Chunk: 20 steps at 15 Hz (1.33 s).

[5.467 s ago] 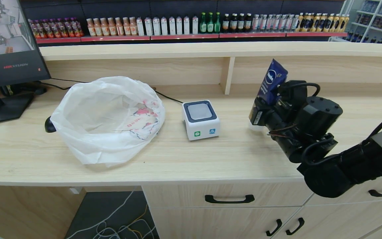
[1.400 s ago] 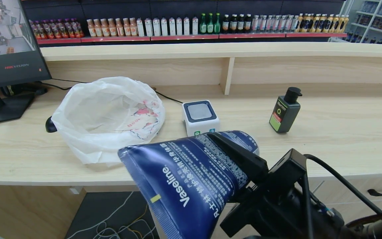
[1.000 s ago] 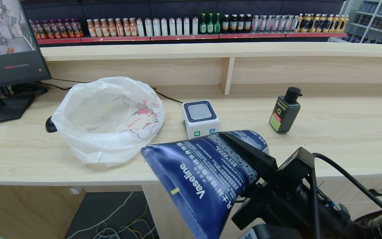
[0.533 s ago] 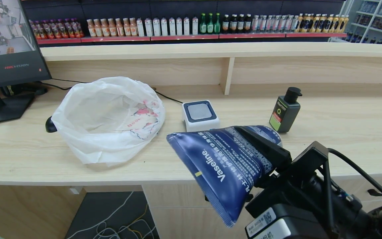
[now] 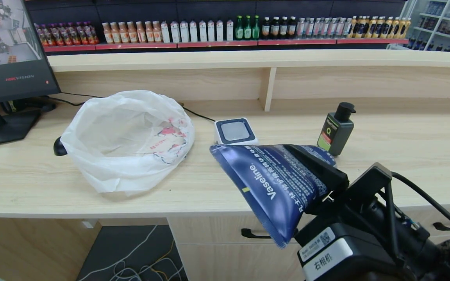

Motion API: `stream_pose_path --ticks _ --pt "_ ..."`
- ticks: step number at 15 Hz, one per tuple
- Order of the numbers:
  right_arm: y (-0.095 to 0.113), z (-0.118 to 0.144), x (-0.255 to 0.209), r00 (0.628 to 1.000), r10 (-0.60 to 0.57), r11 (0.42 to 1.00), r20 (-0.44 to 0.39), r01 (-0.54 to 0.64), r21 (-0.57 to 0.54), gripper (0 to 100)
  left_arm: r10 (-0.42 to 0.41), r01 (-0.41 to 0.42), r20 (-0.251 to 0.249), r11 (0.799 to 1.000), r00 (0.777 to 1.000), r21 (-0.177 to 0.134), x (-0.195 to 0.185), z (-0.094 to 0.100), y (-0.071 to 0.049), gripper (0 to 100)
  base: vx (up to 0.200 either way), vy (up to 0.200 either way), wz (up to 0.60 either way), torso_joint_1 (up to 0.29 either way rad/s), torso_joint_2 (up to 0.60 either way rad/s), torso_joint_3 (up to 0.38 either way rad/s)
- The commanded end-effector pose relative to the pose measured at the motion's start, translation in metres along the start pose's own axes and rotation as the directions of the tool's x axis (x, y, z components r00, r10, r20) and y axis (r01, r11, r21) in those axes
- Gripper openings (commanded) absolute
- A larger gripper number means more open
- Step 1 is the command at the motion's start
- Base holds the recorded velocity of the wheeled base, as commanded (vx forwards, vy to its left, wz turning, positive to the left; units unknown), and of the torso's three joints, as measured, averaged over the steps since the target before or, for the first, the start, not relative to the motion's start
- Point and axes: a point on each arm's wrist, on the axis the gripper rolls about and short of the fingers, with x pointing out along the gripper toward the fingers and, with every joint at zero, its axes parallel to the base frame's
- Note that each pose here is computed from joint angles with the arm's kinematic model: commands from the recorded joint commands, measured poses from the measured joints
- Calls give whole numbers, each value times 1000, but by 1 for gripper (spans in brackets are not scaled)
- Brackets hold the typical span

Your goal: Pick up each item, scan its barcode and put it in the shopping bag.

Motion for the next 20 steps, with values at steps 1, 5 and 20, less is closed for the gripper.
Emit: stream_pose_path --ticks 1,5,20 --pt "0 0 -1 1000 2 1000 -1 -2 15 0 1 -1 0 1000 1000 0 0 0 0 100 0 0 0 0 0 0" --pt "-1 -4 3 996 -28 983 -79 42 178 0 1 -1 0 1000 1000 -1 0 0 0 100 0 0 0 0 0 0" --pt "-4 -30 22 977 -82 387 -196 212 897 0 1 -1 0 1000 1000 0 0 0 0 100 0 0 0 0 0 0"
